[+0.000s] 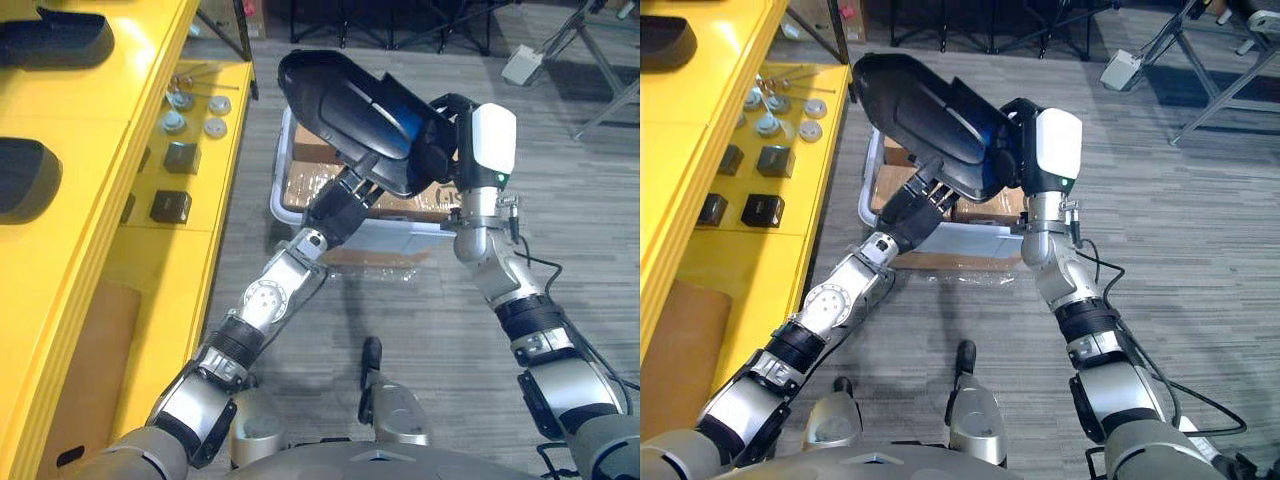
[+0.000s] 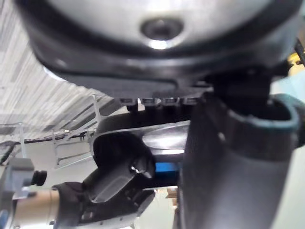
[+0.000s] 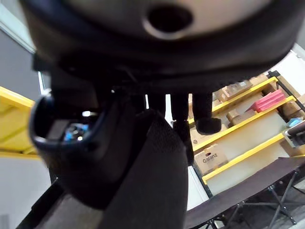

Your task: Walk over and take three plastic housings, then place them on the shelf

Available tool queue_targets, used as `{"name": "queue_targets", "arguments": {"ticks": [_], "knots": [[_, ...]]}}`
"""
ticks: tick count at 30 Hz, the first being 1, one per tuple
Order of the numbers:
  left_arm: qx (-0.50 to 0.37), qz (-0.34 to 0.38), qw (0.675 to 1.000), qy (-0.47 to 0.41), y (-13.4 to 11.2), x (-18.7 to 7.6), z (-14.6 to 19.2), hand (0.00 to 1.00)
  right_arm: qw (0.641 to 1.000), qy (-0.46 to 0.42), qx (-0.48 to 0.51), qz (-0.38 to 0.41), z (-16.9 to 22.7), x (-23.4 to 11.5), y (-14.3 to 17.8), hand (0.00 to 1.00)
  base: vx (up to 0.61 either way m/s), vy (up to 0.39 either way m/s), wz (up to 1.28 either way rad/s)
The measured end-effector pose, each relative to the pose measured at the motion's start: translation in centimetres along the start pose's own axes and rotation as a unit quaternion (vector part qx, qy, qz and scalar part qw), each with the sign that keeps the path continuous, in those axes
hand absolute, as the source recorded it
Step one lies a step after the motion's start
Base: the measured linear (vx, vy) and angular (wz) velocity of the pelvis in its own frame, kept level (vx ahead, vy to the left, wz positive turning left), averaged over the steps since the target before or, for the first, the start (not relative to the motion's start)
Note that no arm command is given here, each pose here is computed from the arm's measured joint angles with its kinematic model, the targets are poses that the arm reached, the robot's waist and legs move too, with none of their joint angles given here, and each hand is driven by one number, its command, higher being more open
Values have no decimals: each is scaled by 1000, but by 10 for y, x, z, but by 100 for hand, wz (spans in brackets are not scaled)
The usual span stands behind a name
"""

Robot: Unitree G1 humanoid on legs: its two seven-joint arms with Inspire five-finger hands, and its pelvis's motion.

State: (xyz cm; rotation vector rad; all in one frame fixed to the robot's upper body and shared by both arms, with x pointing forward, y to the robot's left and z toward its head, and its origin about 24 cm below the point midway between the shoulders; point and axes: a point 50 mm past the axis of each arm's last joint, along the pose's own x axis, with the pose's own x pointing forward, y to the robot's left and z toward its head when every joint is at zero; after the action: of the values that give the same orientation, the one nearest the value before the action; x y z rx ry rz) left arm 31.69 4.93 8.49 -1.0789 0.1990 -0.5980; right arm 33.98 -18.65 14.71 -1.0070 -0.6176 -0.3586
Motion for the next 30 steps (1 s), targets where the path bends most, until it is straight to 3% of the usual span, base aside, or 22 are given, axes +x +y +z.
{"name": "queue_targets", "arguments": {"ticks": [9, 20, 21, 30], "knots": [[-3, 70, 997, 19, 13, -1, -20, 100, 996, -34, 62, 52, 21, -34, 26, 0, 0, 4, -1], [-31, 153, 988, -3, 35, -19, -40, 100, 986, 50, 126, 95, 12, -101, 37, 0, 0, 0, 0], [-34, 162, 986, -13, 37, -21, -39, 0, 985, 59, 135, 95, 12, -110, 36, 0, 0, 0, 0], [-63, 192, 978, -53, 49, -34, -35, 0, 978, 74, 164, 101, 18, -134, 39, 0, -5, 5, -2]]}}
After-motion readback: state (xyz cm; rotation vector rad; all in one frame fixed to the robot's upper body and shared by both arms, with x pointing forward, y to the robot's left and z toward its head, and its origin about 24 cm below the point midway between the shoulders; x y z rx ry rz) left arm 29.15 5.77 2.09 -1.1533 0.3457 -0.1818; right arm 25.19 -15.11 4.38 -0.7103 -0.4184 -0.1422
